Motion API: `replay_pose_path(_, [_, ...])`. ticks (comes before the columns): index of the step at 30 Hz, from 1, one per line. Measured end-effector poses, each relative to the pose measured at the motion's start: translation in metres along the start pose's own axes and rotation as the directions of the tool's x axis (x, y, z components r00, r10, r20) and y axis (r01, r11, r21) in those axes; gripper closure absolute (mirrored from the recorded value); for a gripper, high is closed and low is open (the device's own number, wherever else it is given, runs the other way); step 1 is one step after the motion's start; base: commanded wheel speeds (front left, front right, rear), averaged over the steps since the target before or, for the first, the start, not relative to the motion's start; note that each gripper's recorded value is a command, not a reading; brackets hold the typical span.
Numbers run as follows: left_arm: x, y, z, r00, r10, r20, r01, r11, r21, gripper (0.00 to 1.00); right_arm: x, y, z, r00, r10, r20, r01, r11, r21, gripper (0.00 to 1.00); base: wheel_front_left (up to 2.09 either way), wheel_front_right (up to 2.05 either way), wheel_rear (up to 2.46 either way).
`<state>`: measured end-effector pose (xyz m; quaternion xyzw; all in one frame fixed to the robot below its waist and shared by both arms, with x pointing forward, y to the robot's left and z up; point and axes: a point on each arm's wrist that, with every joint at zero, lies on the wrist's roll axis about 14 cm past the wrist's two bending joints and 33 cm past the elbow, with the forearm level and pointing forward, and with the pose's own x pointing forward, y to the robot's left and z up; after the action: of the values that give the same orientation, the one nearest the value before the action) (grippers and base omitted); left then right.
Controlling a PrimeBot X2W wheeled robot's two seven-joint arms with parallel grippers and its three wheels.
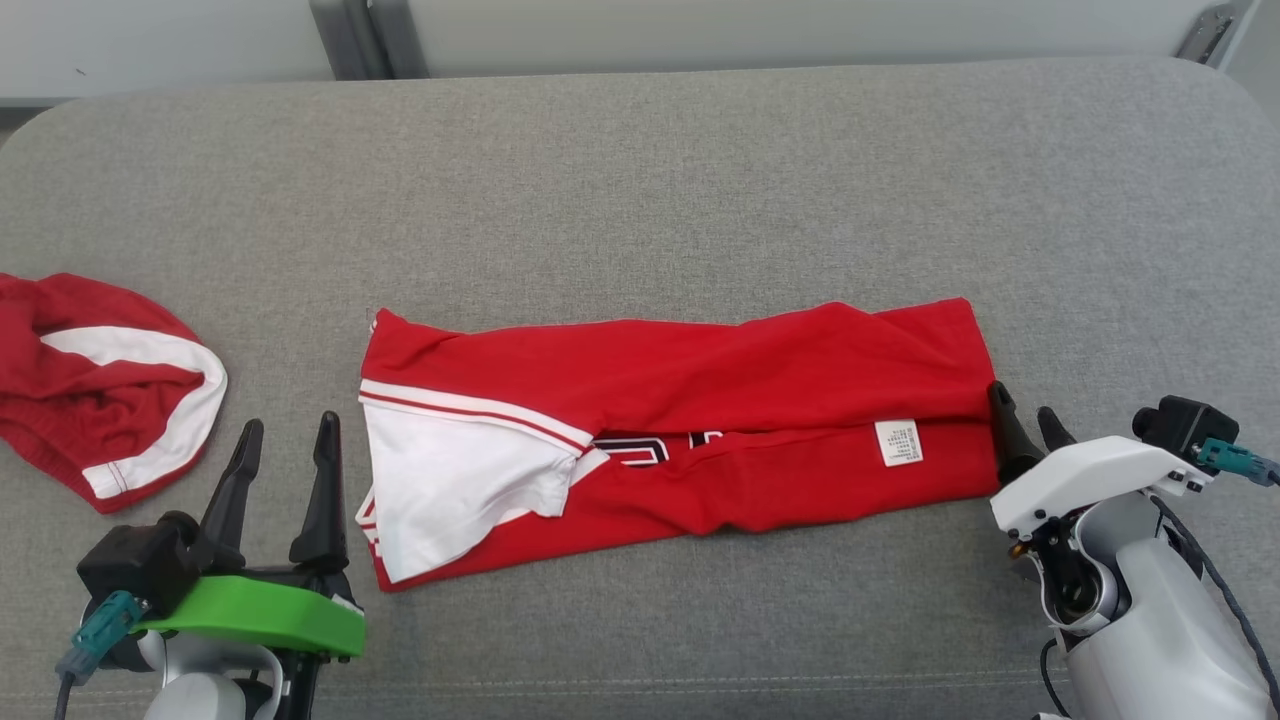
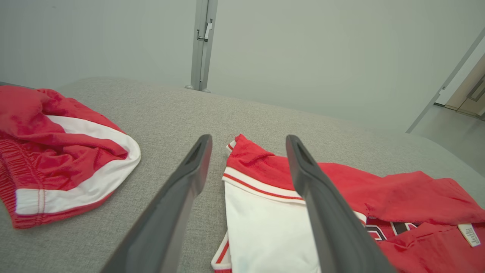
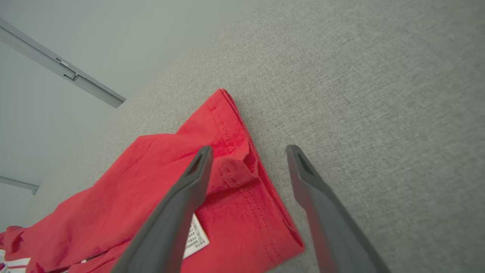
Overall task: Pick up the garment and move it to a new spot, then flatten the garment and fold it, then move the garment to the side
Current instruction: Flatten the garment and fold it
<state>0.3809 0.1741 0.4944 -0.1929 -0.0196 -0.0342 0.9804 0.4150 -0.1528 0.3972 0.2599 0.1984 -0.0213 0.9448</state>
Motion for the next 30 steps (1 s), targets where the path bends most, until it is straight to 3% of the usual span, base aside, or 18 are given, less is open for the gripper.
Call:
replay_pose_path(6, [-0.001,0.004,-0.002,1.0,0.011,-0.005,-0.011,1.0,0.001,0.0,0.004,-0.008,-0.019,0.995,-0.044,-0.092,0.044,0.999,-0.006,0.0,0.0,0.0,0.0])
replay_pose_path(22, [-0.005,0.011,-0.003,0.999,0.035,-0.011,-0.034,0.999,0.011,0.0,0.016,-0.008,-0.033,0.98,-0.061,-0.189,0.065,0.998,0.013,0.0,0.0,0.0,0.0])
replay_pose_path(23, [-0.005,0.012,-0.003,0.999,0.037,-0.01,-0.036,0.999,0.011,0.0,0.017,-0.007,-0.032,0.98,-0.058,-0.191,0.062,0.998,0.013,0.12,0.0,0.0,0.0])
replay_pose_path(24, [-0.005,0.013,-0.003,0.999,0.039,-0.009,-0.039,0.999,0.012,0.0,0.018,-0.005,-0.033,0.98,-0.05,-0.194,0.055,0.998,0.016,0.5,0.0,0.0,0.0])
replay_pose_path(25, [-0.005,0.013,-0.003,0.999,0.041,-0.008,-0.041,0.999,0.012,0.0,0.018,-0.005,-0.033,0.979,-0.048,-0.196,0.053,0.998,0.016,0.64,0.0,0.0,0.0])
replay_pose_path(26, [-0.005,0.014,-0.002,0.999,0.042,-0.008,-0.042,0.999,0.012,0.0,0.019,-0.004,-0.033,0.979,-0.047,-0.198,0.051,0.999,0.016,0.9,0.0,0.0,0.0])
replay_pose_path(27, [-0.005,0.014,-0.002,0.999,0.044,-0.008,-0.044,0.999,0.012,0.0,0.019,-0.003,-0.033,0.979,-0.045,-0.2,0.049,0.999,0.015,1.0,0.0,0.0,0.0])
replay_pose_path(30, [-0.006,0.015,-0.002,0.999,0.047,-0.008,-0.047,0.999,0.012,0.0,0.021,0.001,-0.036,0.977,-0.029,-0.212,0.033,0.999,0.016,1.0,0.0,0.0,0.0])
